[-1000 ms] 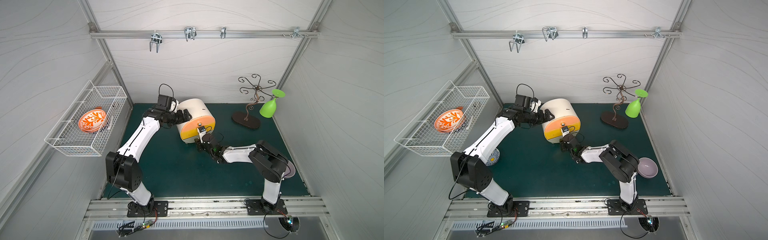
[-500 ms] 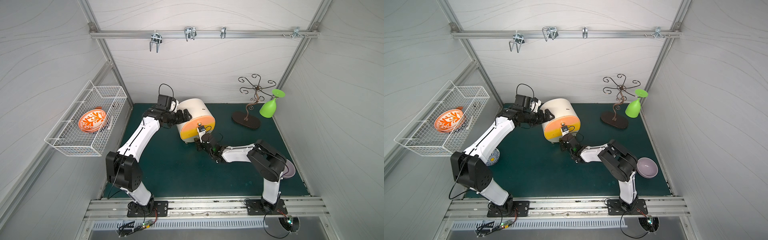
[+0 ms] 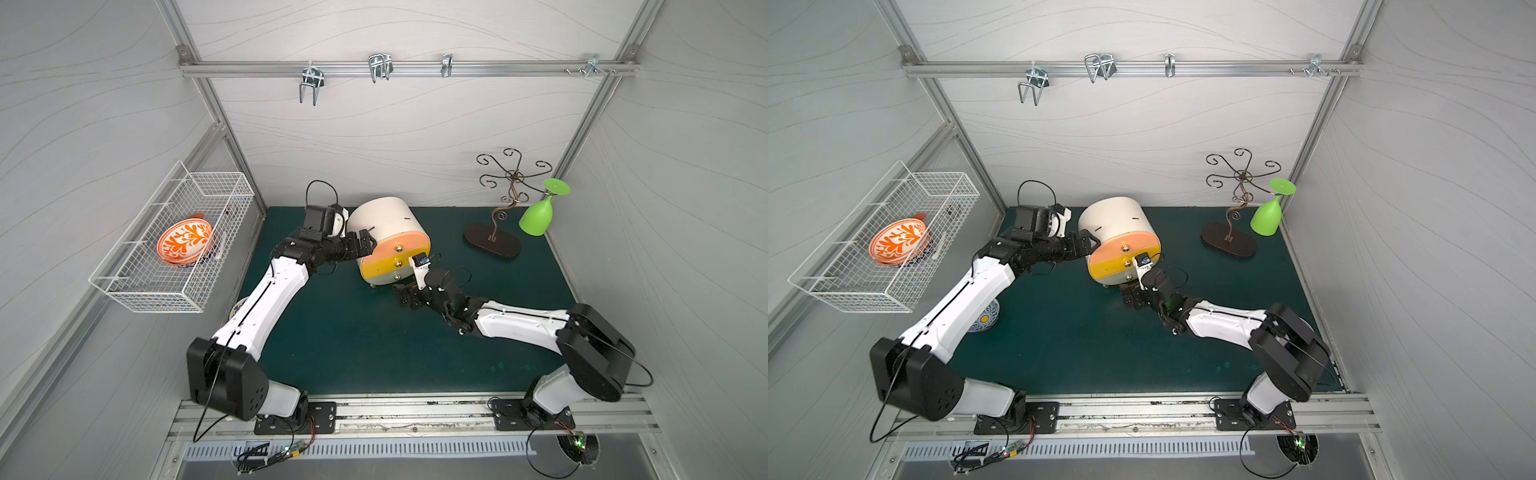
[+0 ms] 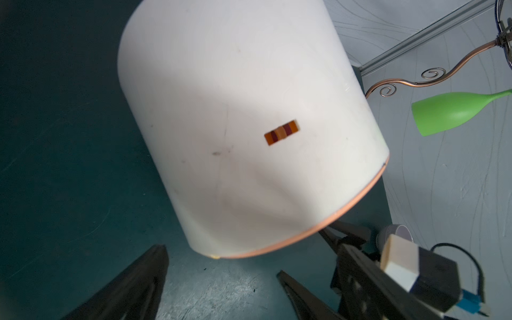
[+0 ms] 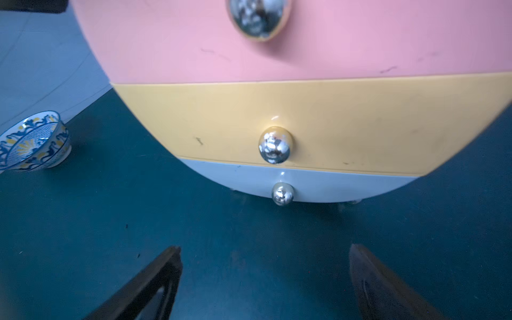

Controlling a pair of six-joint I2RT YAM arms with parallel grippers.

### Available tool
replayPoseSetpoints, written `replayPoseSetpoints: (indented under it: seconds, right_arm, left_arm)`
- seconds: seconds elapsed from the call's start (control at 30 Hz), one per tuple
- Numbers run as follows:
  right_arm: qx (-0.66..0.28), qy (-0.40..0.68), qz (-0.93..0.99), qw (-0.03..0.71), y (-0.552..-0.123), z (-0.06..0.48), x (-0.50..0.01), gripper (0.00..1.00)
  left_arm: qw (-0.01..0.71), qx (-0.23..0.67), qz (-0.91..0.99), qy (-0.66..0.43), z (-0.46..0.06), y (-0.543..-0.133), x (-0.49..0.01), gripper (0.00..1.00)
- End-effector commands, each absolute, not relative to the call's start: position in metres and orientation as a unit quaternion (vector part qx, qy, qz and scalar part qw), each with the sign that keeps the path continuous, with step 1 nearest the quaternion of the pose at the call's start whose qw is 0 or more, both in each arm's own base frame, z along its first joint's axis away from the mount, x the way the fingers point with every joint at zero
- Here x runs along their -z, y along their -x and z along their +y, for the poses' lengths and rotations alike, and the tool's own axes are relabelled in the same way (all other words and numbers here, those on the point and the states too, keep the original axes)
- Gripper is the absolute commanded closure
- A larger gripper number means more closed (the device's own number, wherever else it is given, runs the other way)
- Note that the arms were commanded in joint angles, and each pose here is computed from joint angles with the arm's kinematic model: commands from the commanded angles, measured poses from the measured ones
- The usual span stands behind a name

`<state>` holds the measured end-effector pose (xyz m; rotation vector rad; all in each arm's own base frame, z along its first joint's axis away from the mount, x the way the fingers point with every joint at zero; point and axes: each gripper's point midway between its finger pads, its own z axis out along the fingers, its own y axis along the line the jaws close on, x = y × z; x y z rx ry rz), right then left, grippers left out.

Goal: Place the transparent tape into the drawer according to color
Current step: Close the drawer of the storage box, then reset both arms

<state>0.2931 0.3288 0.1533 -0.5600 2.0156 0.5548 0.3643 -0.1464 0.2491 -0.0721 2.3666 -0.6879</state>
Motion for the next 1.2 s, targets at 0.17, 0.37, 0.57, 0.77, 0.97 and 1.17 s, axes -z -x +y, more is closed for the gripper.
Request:
replayPoseSetpoints:
  seconds: [0.17, 0.37, 0.57, 0.77, 0.97, 1.17]
  right_arm:
    - [-0.205, 0.203, 0.851, 0.438, -0.279, 0.251, -0.170, 0.01]
    - [-0.178, 0.146, 0.853, 0.468, -0.303, 0.190, -0.204, 0.01]
    - [-0.100, 0.111, 0.859, 0.490, -0.334, 0.141, -0.212, 0.01]
    - [-0.048, 0.047, 0.846, 0.529, -0.354, 0.088, -0.195, 0.01]
    - [-0.017, 0.010, 0.844, 0.536, -0.364, 0.047, -0.162, 0.01]
    - [0.015, 0.005, 0.851, 0.525, -0.377, 0.036, -0.128, 0.01]
  left_arm:
    - [0.464, 0.132, 0.876, 0.019, -0.088, -0.349, -0.257, 0.01]
    - [0.523, 0.057, 0.850, -0.011, -0.065, -0.350, -0.245, 0.01]
    - [0.540, 0.032, 0.841, -0.023, -0.051, -0.363, -0.209, 0.01]
    - [0.549, 0.004, 0.835, -0.038, -0.041, -0.371, -0.164, 0.01]
    - [0.553, 0.014, 0.832, -0.039, -0.031, -0.377, -0.137, 0.01]
    - [0.544, 0.022, 0.838, -0.034, -0.027, -0.388, -0.111, 0.01]
